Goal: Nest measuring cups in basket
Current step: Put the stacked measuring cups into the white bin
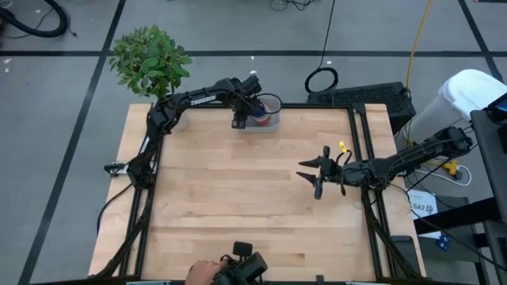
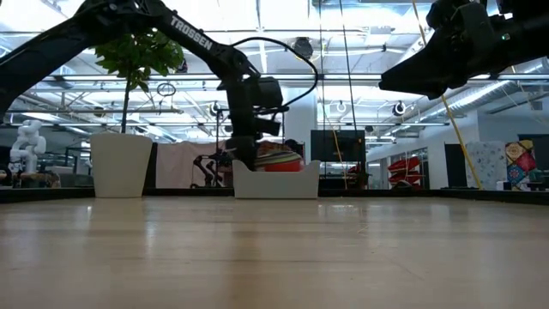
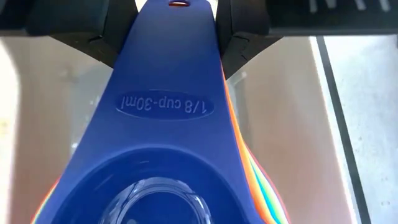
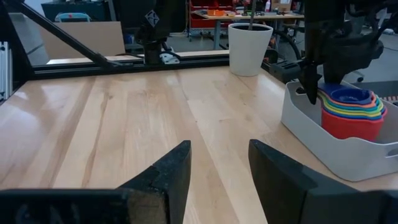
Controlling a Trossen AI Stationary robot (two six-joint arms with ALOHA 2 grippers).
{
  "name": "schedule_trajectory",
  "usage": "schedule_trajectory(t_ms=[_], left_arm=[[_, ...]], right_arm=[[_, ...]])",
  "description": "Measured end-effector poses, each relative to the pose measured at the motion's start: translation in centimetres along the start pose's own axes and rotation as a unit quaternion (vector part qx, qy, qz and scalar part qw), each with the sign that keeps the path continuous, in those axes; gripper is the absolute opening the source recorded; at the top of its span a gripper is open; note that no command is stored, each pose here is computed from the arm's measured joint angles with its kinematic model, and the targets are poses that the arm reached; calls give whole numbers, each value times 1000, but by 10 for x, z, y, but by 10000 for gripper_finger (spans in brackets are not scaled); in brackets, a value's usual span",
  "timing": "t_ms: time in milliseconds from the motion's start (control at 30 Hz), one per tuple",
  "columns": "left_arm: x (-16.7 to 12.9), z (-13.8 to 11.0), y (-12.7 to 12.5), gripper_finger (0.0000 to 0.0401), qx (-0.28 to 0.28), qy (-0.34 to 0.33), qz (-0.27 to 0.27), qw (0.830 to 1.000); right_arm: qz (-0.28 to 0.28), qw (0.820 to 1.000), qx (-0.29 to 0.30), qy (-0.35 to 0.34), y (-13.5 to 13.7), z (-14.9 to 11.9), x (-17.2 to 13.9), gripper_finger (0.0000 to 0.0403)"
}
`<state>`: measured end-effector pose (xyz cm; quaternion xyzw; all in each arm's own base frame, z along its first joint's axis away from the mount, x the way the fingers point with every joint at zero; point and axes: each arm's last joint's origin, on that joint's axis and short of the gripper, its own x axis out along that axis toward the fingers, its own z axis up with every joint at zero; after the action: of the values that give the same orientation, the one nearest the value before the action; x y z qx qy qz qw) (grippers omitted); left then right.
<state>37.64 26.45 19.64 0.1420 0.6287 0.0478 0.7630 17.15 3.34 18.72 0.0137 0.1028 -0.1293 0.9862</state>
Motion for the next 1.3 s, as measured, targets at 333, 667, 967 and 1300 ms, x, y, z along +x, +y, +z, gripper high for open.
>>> schedule_trajectory(t_ms=[333,667,967,1300], left_arm=[[0,-3,3,145,-7,1,-1,1000],[0,-3,2,145,-10,-4,-7,1000],[5,-2,1,145,-10,-8,-18,1000],[11,-2,-1,145,-7,1,-26,1000]], right_arm=[[0,1000,3,-1,0,0,0,155],[0,1000,3,-1,0,0,0,155],[0,1000,2,0,0,0,0,155],[0,1000,4,1,0,0,0,155]])
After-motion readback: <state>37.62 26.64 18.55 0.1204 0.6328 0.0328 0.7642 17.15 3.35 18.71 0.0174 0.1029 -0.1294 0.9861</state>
